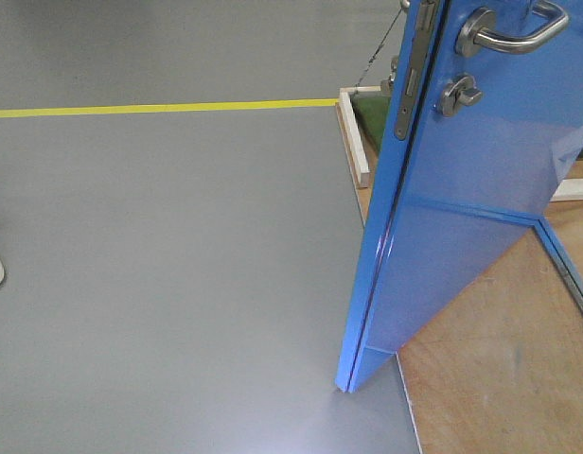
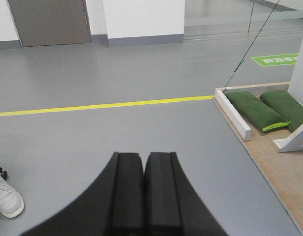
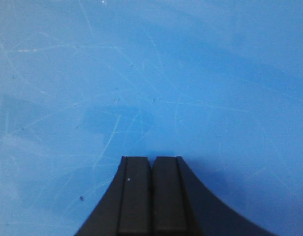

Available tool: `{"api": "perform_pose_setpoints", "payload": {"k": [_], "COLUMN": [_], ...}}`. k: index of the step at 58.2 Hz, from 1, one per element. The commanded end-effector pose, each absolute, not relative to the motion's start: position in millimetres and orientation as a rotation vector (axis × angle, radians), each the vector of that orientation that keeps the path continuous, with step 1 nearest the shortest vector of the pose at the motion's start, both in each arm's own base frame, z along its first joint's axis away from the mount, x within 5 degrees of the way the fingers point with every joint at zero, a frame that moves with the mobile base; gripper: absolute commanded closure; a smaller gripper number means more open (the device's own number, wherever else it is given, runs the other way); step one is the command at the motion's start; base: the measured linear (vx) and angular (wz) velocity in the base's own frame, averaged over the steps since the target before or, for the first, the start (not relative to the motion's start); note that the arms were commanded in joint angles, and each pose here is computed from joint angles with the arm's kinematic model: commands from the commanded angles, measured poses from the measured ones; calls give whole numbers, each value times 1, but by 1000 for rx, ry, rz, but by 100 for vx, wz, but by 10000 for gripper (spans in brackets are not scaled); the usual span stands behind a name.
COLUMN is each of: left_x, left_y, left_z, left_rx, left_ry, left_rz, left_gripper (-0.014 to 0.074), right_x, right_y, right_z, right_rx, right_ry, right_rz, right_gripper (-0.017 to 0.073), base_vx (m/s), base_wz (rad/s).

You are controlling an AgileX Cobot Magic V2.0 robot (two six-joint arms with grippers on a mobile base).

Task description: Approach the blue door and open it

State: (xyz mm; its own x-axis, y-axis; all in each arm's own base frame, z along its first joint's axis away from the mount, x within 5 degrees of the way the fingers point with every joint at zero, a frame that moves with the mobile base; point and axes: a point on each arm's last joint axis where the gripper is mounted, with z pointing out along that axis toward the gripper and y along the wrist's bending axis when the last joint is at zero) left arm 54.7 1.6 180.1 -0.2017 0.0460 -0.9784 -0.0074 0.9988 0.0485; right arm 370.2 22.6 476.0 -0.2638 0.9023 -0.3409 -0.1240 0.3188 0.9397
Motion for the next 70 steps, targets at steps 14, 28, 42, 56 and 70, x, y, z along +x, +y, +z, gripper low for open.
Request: {"api": "perform_pose_setpoints", "payload": {"k": [14, 28, 42, 56, 70], "left_x": [54, 54, 54, 54, 54], "left_y": [1, 1, 1, 1, 1], "left_z": [197, 197, 197, 197, 197], "left_rx": [29, 29, 29, 29, 29], "left_ry": [1650, 1650, 1650, 1650, 1650], "left_rz": [33, 33, 33, 33, 33], "left_gripper": [521, 521, 521, 521, 521], "right_x": [356, 356, 356, 357, 357], "right_y": [24, 24, 24, 24, 24], "right_z": [499, 499, 499, 498, 498], "right_rx": [706, 706, 707, 708, 708], "right_ry": [1426, 1426, 1427, 1428, 1428], "right_rz": [1200, 1200, 1200, 1199, 1199], "right_gripper": [547, 547, 547, 547, 547], "base_vx": [0, 0, 2, 5, 6], "base_wz": [0, 0, 5, 7, 9]}}
